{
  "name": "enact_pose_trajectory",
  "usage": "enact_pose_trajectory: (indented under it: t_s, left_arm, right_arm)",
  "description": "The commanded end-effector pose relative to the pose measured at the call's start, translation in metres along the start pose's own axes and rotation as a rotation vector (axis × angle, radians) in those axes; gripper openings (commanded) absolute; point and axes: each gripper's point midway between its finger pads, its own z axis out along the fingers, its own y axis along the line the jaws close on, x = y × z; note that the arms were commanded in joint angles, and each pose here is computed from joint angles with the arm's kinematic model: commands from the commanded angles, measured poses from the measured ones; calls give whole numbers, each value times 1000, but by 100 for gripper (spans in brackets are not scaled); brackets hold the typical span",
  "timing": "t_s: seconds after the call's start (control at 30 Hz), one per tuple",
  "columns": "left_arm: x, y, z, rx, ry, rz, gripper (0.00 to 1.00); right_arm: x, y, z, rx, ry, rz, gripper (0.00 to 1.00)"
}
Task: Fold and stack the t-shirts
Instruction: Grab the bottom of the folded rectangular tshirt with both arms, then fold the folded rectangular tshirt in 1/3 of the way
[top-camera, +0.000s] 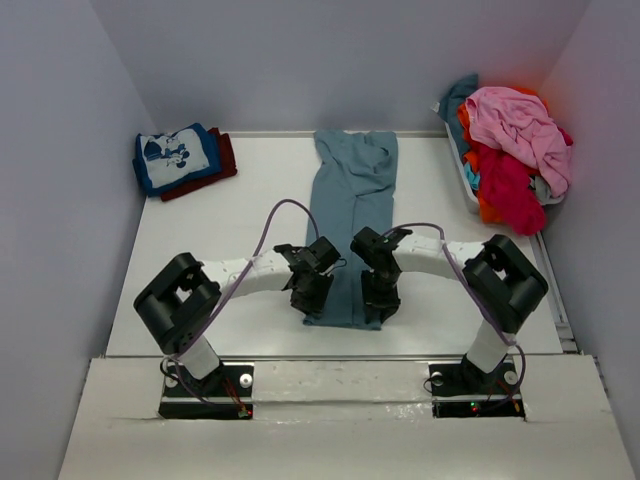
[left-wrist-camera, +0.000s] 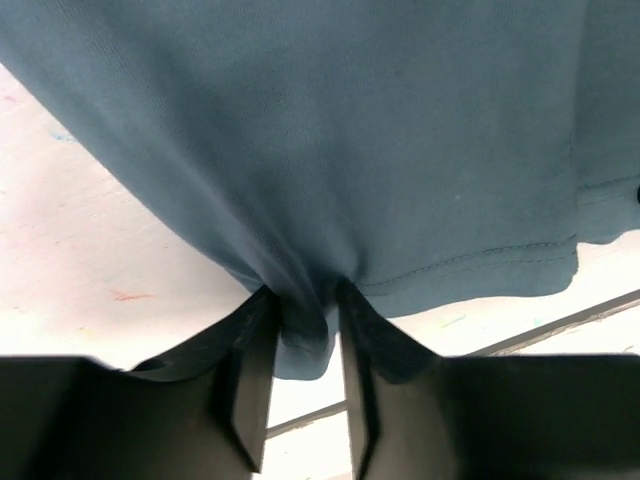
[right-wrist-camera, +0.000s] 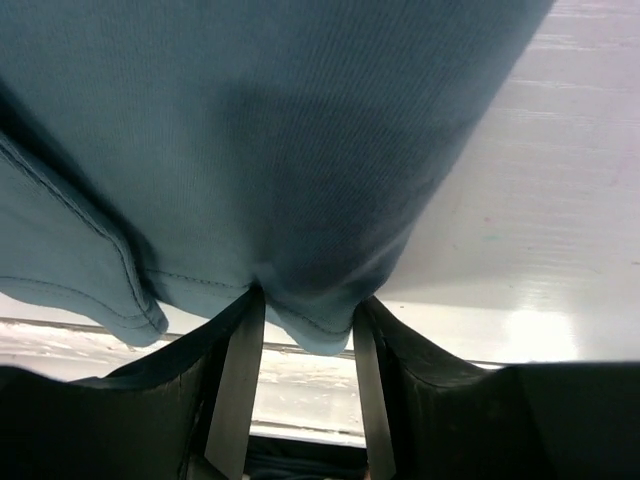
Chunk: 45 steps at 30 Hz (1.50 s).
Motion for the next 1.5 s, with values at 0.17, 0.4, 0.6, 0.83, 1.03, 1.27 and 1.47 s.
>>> enact_pose_trajectory:
  t_s: [0.17, 0.4, 0.6, 0.83, 1.03, 1.27, 1.47]
  left_arm:
    - [22, -2, 3, 0, 32, -20, 9]
    - [3, 6, -16, -69, -62, -50, 6]
    - [6, 10, -38, -98, -122, -80, 6]
    - [25, 1, -58, -87, -162, -84, 6]
    - [39, -17, -78, -96, -178, -41, 6]
    - [45, -27, -105, -101, -200, -52, 6]
    - [12, -23, -124, -184, -291, -22, 6]
  right_arm:
    - [-10, 11, -1, -73, -59, 11, 13]
    - [-16, 10, -25, -64, -117, 14, 7]
    - [-15, 9, -60, -81, -182, 18, 7]
    - [7, 6, -76, -76, -198, -9, 7]
    - [33, 13, -91, -57, -207, -45, 7]
    - [51, 15, -111, -54, -210, -43, 7]
    - [29, 13, -119, 25, -296, -40, 7]
